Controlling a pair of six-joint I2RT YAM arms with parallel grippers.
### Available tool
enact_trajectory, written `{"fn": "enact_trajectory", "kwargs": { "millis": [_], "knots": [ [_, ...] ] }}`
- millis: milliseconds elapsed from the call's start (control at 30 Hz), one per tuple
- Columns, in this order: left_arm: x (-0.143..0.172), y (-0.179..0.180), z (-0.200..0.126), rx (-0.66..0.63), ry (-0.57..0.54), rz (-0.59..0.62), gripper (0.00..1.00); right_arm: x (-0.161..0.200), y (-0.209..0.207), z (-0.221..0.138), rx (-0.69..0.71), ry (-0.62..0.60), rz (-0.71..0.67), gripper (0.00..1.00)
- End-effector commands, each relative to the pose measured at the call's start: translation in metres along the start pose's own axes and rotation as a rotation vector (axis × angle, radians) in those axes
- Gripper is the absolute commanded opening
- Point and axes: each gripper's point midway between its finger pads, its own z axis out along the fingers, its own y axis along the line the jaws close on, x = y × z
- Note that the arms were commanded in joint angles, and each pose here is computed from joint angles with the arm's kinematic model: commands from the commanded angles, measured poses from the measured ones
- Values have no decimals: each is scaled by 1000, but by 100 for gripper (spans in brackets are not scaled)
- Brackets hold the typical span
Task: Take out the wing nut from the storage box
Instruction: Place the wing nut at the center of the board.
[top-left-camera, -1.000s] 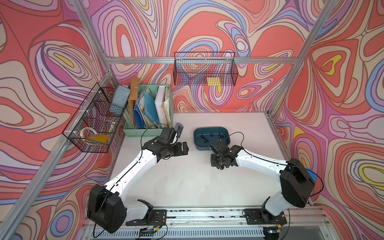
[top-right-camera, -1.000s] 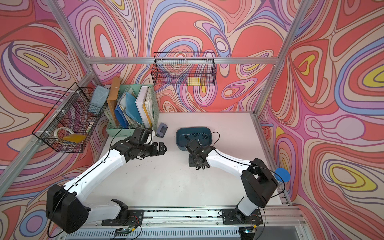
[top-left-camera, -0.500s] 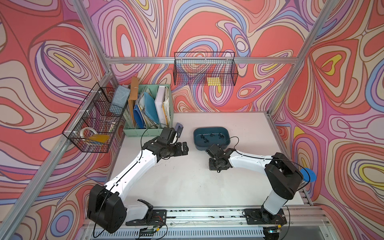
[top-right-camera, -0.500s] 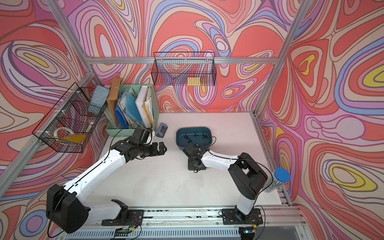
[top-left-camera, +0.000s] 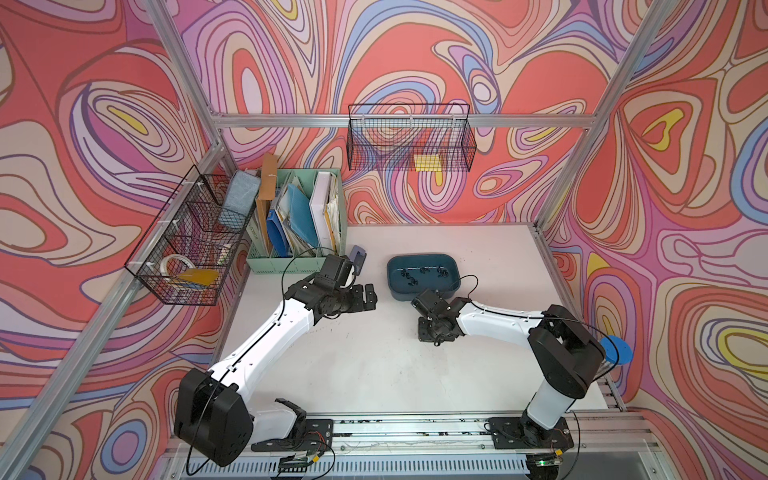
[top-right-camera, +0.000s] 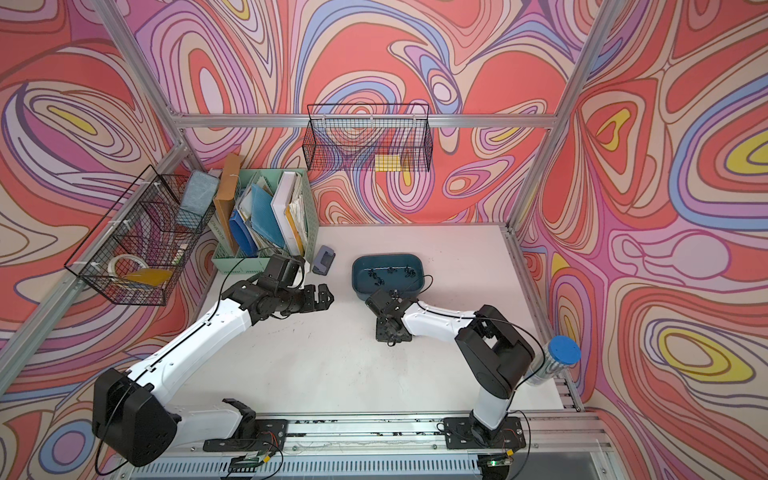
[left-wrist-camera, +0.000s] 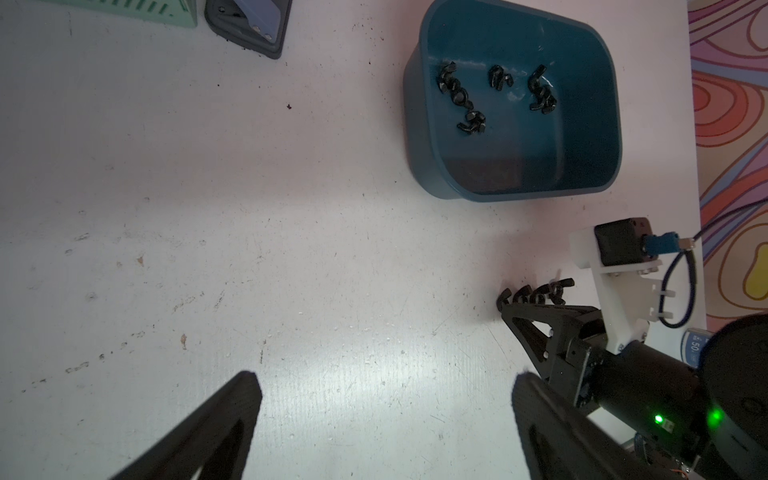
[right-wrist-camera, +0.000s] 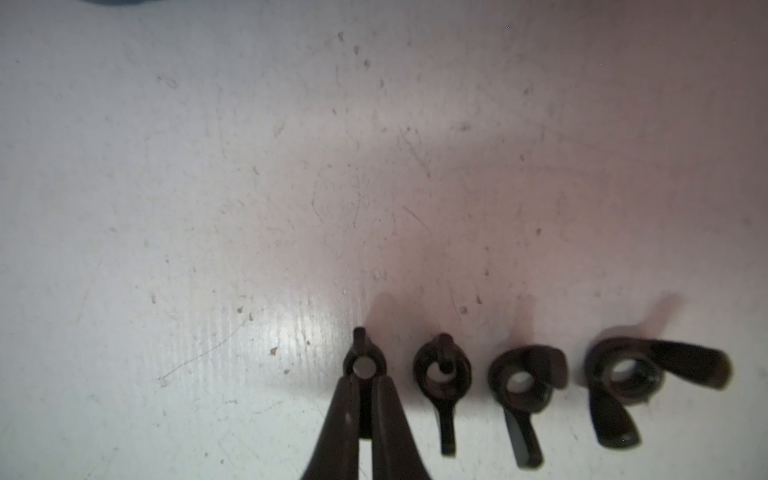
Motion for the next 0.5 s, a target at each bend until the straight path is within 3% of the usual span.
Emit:
{"fn": "enact_trajectory", "kwargs": {
  "millis": [0,167,367,467],
  "knots": [
    [1,1,1,-2,13,-5,99,6,-2,1,12,15,3,15],
    [-1,0,3,-2,14,-4,99,-6,1,-17,8,-25,-11,29],
    [-7,-2,7,-2,14,-2,99,-36,7,-51,21,-121,-70,33],
    [-11,-4,10,0,12,-2,99,-56,15,-69,15,-184,-106,41]
  ]
}}
